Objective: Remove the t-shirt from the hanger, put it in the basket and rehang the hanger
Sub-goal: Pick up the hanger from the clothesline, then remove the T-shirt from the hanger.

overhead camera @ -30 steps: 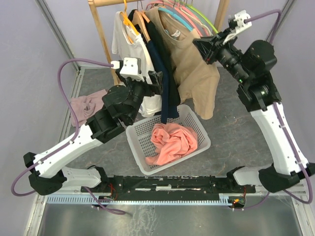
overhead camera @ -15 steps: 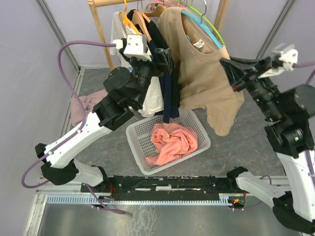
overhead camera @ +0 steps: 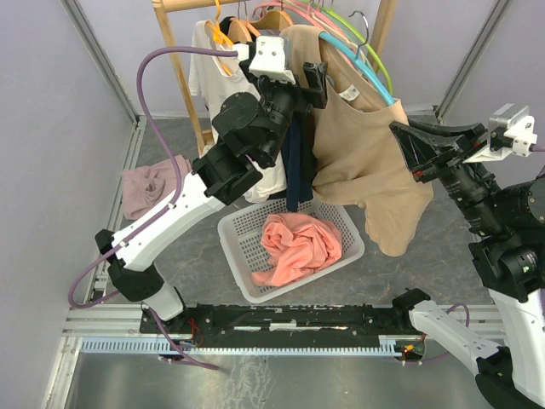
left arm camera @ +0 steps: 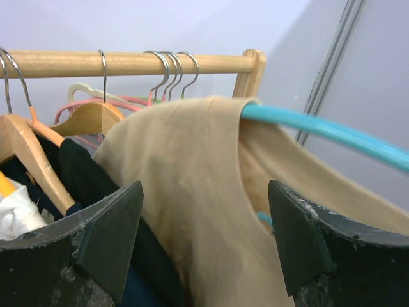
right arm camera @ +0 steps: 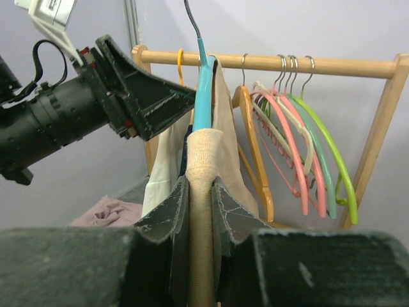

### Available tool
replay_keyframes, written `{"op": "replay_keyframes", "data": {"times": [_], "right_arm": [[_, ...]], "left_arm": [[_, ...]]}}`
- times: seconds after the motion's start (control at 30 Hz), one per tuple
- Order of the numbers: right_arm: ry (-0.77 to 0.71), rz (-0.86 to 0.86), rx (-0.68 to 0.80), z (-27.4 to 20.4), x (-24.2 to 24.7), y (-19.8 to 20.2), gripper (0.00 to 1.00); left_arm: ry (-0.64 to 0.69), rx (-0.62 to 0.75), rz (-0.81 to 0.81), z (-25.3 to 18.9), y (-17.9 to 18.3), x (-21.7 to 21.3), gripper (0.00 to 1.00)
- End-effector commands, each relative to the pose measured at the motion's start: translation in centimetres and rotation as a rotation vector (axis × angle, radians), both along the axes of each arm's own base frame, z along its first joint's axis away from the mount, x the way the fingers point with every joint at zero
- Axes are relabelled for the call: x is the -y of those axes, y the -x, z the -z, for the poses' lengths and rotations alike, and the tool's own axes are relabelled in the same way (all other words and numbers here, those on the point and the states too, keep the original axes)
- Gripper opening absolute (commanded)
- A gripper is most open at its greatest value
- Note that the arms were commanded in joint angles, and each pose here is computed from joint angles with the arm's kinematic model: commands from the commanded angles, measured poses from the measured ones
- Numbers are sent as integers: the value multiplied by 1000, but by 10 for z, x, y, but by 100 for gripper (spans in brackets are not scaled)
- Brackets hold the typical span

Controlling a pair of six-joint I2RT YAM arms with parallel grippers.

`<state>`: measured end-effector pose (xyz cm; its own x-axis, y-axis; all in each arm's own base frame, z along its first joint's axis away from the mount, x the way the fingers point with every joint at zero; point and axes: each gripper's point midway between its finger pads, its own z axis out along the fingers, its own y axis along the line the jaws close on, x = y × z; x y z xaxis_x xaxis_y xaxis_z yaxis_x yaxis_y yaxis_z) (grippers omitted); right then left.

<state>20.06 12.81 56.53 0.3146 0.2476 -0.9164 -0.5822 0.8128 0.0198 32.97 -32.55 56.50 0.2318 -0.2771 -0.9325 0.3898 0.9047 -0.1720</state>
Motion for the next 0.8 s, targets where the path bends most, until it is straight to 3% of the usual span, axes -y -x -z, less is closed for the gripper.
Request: {"op": "replay_keyframes", "data": {"times": [0.0, 0.23, 0.3, 0.43, 0.6, 0.63, 0.77], "right_arm": [[-73, -29, 129, -35, 6, 24, 1], [-78, -44, 133, -35, 6, 30, 1], [-76, -45, 136, -36, 7, 31, 1], [-74, -45, 137, -36, 6, 31, 1], [-72, -35, 124, -32, 5, 24, 1], [-71, -34, 117, -30, 4, 21, 1], [-69, -30, 96, -23, -2, 7, 1]], "left_arm": [[54, 85, -13, -36, -5, -11, 86], [69, 66, -36, -31, -31, -16, 83], [70, 63, -29, -29, -36, -16, 78], [70, 74, 2, -29, -42, -14, 55], [50, 128, 103, -39, -33, 1, 8], [45, 140, 124, -42, -30, 4, 4], [22, 182, 246, -53, -13, 19, 3]]}}
